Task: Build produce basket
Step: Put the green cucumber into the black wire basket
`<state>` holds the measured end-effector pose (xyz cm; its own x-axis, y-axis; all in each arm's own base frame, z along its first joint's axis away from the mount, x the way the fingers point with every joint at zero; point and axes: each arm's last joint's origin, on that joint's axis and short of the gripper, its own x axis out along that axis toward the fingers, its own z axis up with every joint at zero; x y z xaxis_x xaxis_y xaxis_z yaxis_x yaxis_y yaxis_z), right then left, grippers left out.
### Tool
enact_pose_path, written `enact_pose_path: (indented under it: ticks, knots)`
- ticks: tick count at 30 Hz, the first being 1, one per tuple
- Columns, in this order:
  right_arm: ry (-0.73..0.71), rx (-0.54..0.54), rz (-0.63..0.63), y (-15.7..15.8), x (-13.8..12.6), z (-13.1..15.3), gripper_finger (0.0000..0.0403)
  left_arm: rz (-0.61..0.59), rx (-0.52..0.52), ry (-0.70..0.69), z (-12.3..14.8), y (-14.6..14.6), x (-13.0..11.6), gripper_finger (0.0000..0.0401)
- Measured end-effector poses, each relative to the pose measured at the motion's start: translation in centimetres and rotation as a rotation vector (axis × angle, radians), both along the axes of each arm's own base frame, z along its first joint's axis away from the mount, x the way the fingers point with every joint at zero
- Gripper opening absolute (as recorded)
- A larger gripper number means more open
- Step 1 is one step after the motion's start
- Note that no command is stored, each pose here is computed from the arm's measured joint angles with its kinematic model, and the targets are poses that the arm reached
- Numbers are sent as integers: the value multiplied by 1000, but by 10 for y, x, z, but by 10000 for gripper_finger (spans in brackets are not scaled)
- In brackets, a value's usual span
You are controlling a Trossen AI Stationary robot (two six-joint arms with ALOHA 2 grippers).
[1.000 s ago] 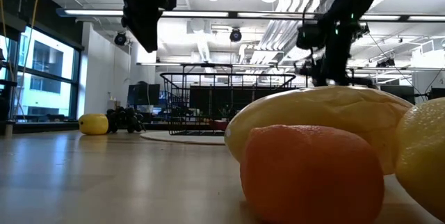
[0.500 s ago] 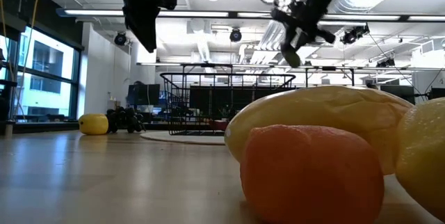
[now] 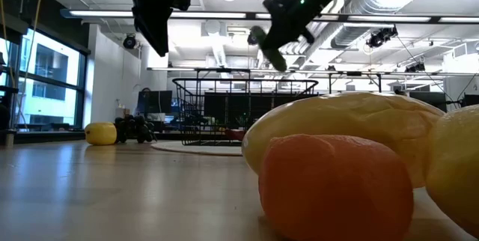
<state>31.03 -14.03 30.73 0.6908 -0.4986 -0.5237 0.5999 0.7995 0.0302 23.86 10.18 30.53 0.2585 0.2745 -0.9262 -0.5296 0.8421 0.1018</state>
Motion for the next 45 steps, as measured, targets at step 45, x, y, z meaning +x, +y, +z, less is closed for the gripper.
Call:
enact_pose_path:
  ticks: [45]
  knots:
    - [382, -134, 307, -7, 67, -93, 184, 293, -130, 2, -3, -4, -8, 206]
